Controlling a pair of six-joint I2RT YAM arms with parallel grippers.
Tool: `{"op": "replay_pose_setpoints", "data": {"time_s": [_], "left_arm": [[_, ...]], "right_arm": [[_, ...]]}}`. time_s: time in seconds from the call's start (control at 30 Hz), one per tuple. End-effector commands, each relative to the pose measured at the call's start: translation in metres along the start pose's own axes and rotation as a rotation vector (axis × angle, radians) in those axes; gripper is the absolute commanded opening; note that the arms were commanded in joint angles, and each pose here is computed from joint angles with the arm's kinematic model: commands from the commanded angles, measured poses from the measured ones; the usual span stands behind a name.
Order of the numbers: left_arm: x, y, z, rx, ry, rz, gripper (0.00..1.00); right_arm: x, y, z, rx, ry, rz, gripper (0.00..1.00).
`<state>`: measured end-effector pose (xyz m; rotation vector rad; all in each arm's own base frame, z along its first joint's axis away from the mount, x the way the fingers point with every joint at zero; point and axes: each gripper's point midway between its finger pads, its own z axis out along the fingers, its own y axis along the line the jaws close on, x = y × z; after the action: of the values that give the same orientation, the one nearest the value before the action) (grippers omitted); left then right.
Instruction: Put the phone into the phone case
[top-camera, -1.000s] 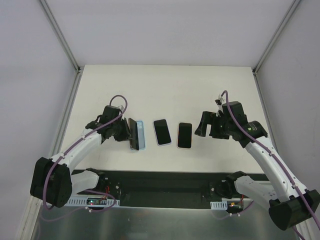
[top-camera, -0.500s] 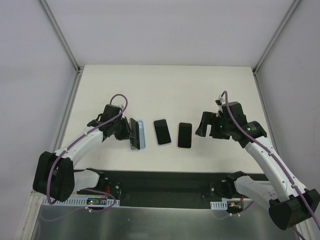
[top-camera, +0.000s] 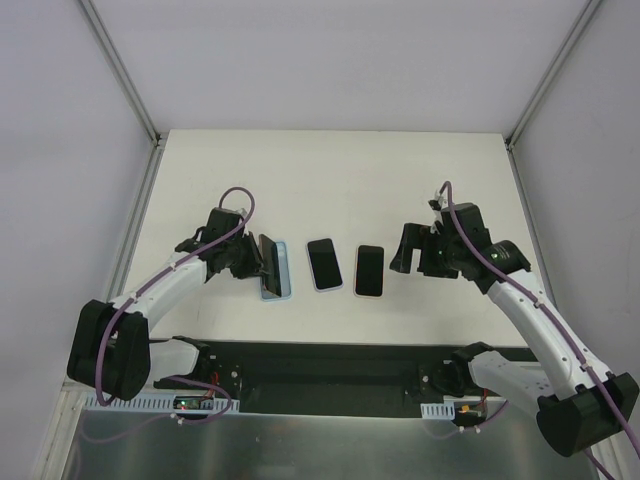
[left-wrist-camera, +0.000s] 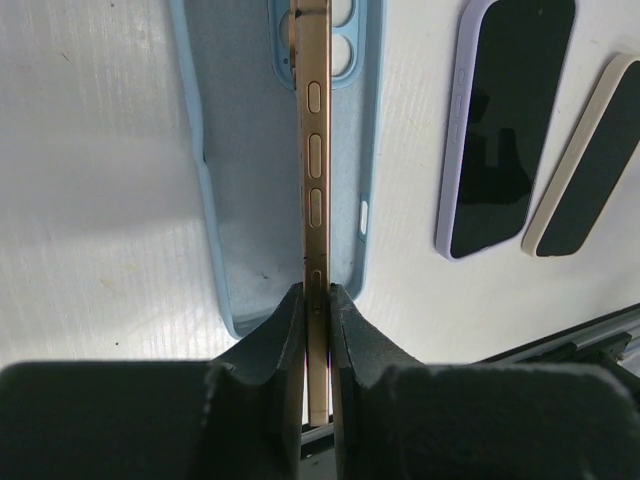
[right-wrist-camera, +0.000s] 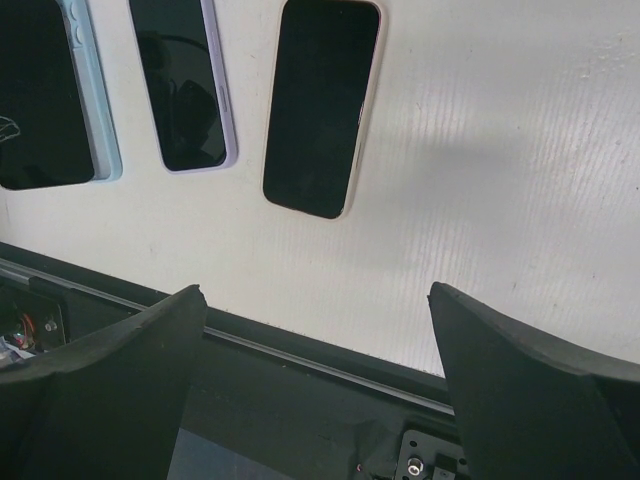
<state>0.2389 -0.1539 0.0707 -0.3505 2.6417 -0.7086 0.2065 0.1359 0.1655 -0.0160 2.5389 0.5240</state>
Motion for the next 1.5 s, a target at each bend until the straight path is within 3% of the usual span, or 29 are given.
{"op": "replay_pose_setpoints", "data": {"time_s": [0.0,0.23,0.73,0.93,1.2,1.23,1.27,1.37,1.47], "left_arm": [[-0.020,-0.018,-0.004,0.062,-0.055,0.001,0.00],[-0.023,-0.022,-0.001,0.097,-0.082,0.003,0.00],[0.004,-0.003,0.027,0.078,0.034,-0.046,0.01],[0.009,0.007,0.031,0.041,0.040,-0.054,0.25],[0.017,0.013,0.039,0.018,0.090,-0.076,0.32],[0.016,0.012,0.038,0.021,0.084,-0.075,0.36],[0.013,0.008,0.034,0.031,0.064,-0.071,0.48],[0.004,0.004,0.021,0.030,0.012,-0.060,0.62],[-0.007,0.004,0.009,0.000,-0.045,-0.047,0.69]], "right_arm": [[-0.003,0.003,0.001,-0.005,-0.014,-0.013,0.96],[-0.003,0.001,0.000,0.002,-0.011,-0.020,0.96],[-0.001,0.008,0.008,-0.022,0.013,-0.018,0.96],[-0.001,0.020,0.011,-0.061,0.015,-0.020,0.96],[0.001,0.028,0.016,-0.072,0.028,-0.024,0.96],[0.001,0.029,0.016,-0.075,0.029,-0.026,0.96],[0.001,0.030,0.016,-0.074,0.029,-0.028,0.96],[0.001,0.033,0.016,-0.077,0.030,-0.036,0.96],[-0.001,0.037,0.017,-0.083,0.033,-0.041,0.96]]}}
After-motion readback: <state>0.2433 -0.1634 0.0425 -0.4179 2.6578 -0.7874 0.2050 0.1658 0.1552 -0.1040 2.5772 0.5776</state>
